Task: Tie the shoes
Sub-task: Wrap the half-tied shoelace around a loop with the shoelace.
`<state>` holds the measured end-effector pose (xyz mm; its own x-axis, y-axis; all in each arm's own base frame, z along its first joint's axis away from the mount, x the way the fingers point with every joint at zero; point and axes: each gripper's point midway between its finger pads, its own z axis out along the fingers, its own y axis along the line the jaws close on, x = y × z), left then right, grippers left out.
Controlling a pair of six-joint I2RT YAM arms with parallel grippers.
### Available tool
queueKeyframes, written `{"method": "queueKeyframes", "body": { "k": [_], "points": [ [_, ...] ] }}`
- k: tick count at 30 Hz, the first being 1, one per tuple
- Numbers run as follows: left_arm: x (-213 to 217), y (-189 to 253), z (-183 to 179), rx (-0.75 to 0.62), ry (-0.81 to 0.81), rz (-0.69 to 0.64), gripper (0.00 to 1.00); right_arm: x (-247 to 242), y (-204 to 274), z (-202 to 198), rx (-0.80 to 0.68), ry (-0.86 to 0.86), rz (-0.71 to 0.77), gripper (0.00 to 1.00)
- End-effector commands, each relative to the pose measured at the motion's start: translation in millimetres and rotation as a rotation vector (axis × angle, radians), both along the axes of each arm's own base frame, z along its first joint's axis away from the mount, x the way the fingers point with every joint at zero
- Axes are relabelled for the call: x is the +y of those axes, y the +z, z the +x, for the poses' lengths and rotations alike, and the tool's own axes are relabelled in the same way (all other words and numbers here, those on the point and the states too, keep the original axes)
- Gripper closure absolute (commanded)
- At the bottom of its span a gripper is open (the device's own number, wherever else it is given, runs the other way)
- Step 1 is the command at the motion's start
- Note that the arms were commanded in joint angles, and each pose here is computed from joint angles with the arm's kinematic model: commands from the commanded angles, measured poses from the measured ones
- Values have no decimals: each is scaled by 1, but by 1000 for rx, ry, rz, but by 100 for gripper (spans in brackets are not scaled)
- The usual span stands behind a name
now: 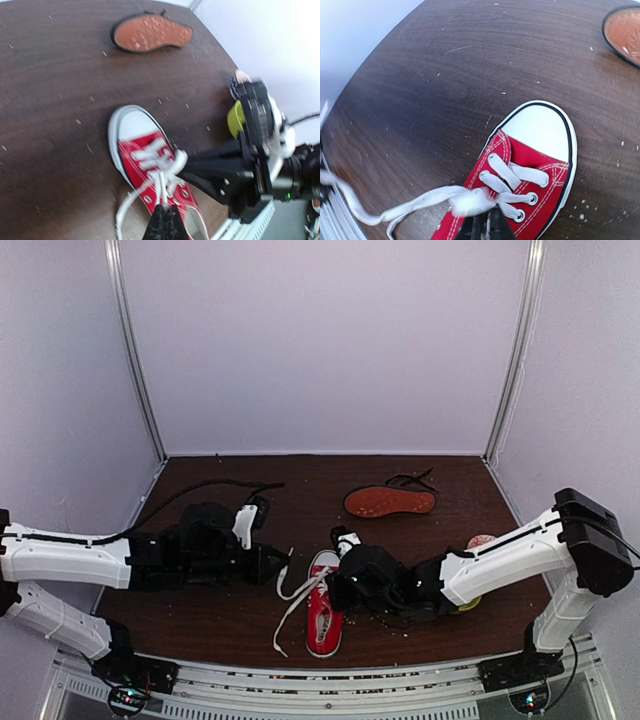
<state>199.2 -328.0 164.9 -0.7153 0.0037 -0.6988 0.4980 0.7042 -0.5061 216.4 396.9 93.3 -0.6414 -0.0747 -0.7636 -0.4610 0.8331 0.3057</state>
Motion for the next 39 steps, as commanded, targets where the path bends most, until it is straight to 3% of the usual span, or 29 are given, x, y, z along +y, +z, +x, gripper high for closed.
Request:
{"method": "queueKeyframes", "body": {
  "k": [1,9,13,17,21,24,32,39],
  "points": [
    [-13,-13,-30,115,-40,-7,100,3,15,2,-12,33,28,83],
    [-39,-8,-53,160,-68,-27,100,-24,36,-35,-30,208,104,36],
    [-55,-8,-61,174,-100,-20,100,-45,44,-51,-24,239,172,25],
    [-71,-8,-70,162,-148,-7,100,-51,61,-62,19,238,309,25],
    [-78,-5,-72,145,-175,-15,100,-41,77,-65,50,245,438,34],
    [-82,-1,-78,108,-219,-23,100,-30,75,-60,118,205,438,40],
    [-84,-6,-86,61,-276,-11,100,0,77,-62,274,195,501,40],
    [-84,-3,-84,35,-266,-7,100,6,60,-63,345,173,478,57]
  ]
}}
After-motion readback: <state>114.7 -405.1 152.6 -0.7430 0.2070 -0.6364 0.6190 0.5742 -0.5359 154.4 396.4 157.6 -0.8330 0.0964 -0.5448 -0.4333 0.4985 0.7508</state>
